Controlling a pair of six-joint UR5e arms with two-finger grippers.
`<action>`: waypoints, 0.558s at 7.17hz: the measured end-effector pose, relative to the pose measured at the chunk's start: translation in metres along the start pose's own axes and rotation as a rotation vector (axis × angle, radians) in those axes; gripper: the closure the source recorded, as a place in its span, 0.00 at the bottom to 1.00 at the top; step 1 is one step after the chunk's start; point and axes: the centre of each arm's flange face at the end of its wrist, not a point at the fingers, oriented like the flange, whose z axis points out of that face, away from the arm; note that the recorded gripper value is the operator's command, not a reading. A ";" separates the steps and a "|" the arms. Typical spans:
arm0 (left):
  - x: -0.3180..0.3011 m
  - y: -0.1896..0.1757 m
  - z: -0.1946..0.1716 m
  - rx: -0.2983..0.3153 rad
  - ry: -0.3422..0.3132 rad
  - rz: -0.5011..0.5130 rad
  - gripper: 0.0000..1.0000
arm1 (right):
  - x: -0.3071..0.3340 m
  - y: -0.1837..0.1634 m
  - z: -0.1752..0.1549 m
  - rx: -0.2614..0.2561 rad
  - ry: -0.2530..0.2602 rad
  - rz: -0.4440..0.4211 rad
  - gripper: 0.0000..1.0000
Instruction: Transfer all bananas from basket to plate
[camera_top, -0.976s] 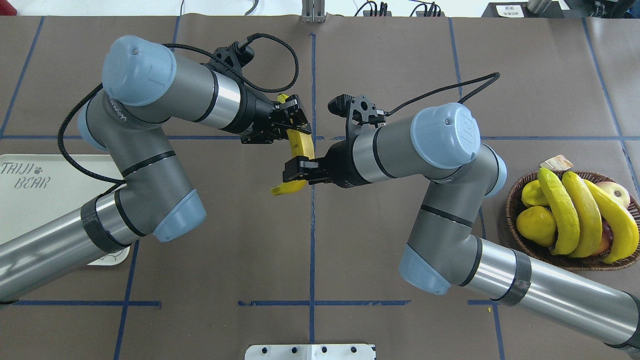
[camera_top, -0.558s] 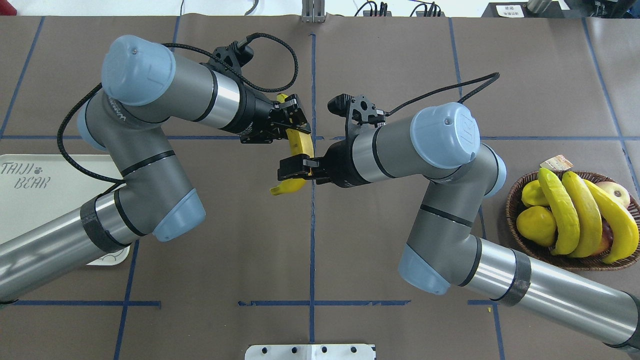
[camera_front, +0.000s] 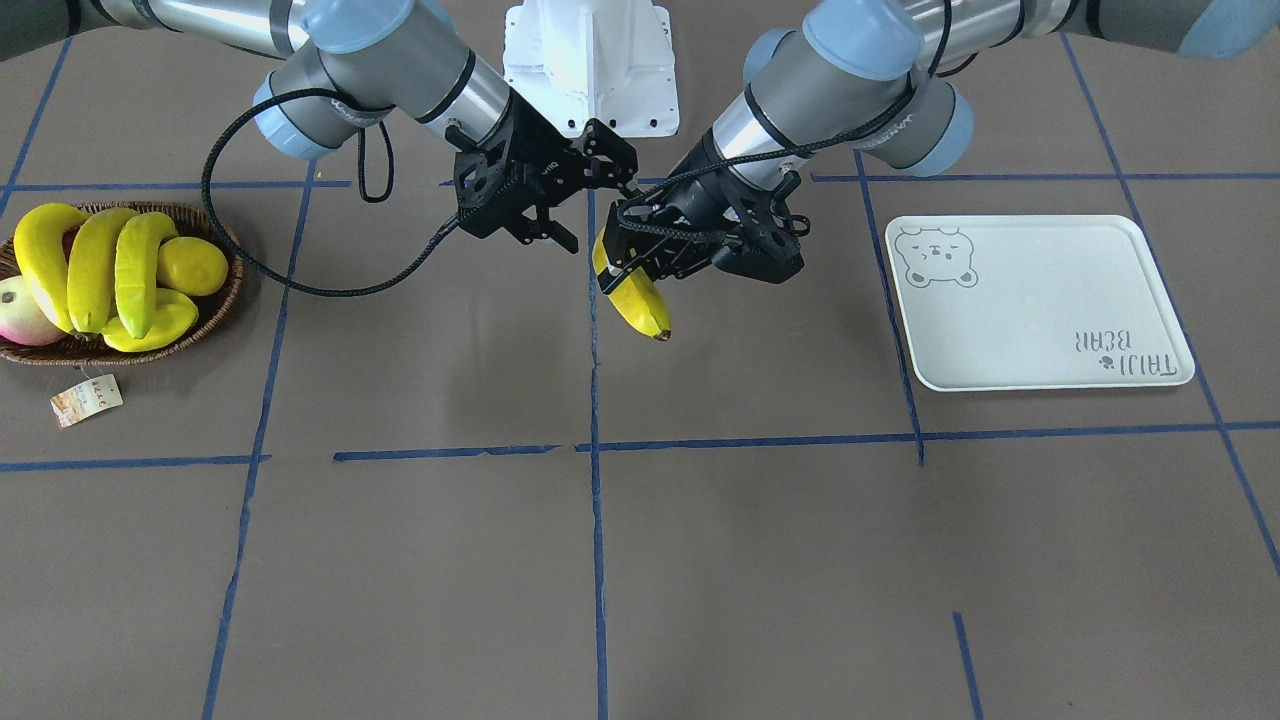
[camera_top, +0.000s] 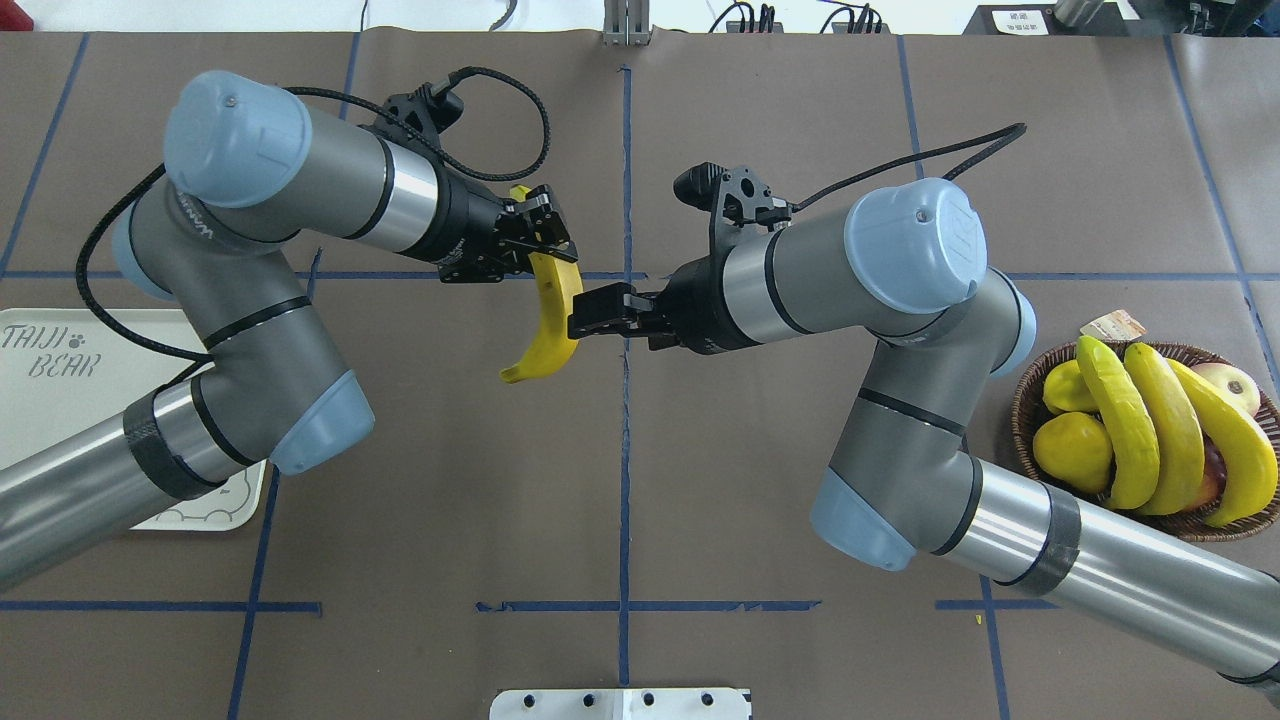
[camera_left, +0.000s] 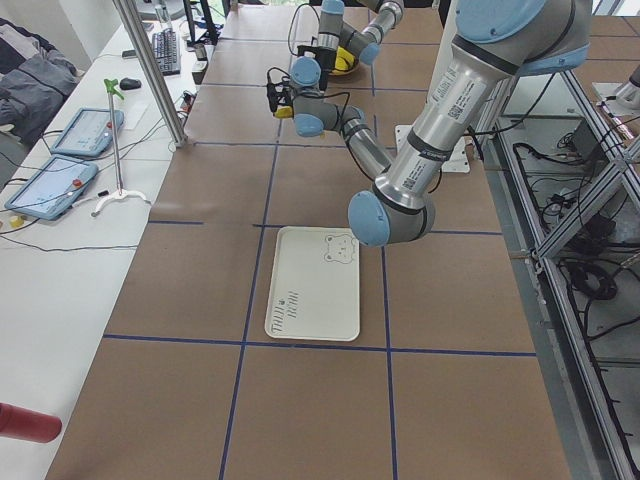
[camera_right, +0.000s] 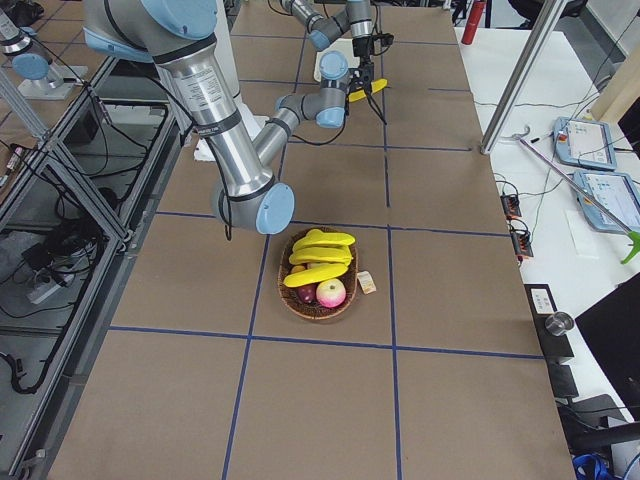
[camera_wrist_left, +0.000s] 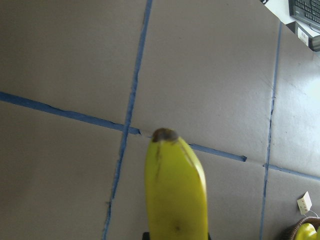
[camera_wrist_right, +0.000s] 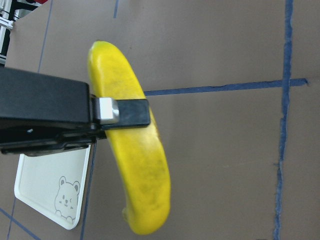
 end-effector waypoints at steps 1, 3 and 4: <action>-0.020 -0.017 -0.008 0.027 -0.028 -0.023 1.00 | 0.003 -0.002 -0.007 -0.007 0.040 0.017 0.00; -0.057 -0.061 -0.046 0.079 -0.103 -0.092 1.00 | 0.018 -0.005 -0.034 -0.024 0.138 0.062 0.00; -0.078 -0.082 -0.076 0.089 -0.127 -0.119 1.00 | 0.031 -0.011 -0.049 -0.028 0.186 0.084 0.00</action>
